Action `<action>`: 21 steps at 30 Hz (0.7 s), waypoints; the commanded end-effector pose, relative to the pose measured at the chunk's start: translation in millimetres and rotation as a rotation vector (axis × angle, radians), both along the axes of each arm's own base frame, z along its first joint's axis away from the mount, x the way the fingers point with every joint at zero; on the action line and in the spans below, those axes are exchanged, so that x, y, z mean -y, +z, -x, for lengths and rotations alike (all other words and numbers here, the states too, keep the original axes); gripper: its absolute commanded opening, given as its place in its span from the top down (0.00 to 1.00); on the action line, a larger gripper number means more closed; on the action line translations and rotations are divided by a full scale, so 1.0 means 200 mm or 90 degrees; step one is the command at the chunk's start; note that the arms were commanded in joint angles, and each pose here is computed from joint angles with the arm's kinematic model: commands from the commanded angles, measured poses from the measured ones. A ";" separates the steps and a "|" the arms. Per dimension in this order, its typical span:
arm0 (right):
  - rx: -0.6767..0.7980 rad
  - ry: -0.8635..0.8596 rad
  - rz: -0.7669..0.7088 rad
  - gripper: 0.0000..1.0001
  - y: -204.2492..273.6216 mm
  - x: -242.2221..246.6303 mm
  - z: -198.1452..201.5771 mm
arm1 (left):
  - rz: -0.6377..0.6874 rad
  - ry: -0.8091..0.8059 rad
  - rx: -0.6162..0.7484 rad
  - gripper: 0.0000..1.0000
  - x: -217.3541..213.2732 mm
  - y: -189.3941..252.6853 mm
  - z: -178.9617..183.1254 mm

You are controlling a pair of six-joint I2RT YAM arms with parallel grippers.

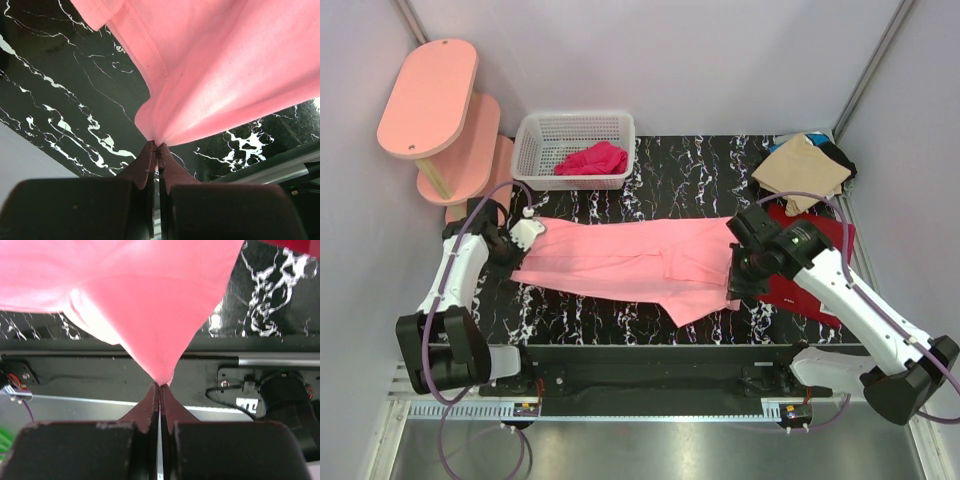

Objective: Fold and stack the t-shirts
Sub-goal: Fold the other side of the tshirt into a rectangle

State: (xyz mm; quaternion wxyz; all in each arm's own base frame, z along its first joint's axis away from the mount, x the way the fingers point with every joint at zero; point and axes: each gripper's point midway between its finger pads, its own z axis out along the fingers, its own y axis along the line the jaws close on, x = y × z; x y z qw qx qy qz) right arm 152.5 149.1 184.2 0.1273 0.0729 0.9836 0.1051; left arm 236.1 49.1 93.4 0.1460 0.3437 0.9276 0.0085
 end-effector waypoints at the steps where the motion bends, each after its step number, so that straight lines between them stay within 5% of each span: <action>1: -0.082 0.011 0.006 1.00 -0.04 0.09 0.22 | -0.021 -0.005 0.021 1.00 -0.02 0.02 0.04; 10: -0.166 0.045 0.008 1.00 -0.07 0.14 0.41 | -0.009 -0.018 -0.016 1.00 0.02 -0.09 0.23; 21: -0.094 0.002 0.019 1.00 -0.07 0.10 -0.07 | 0.043 -0.003 -0.023 1.00 0.04 -0.07 -0.06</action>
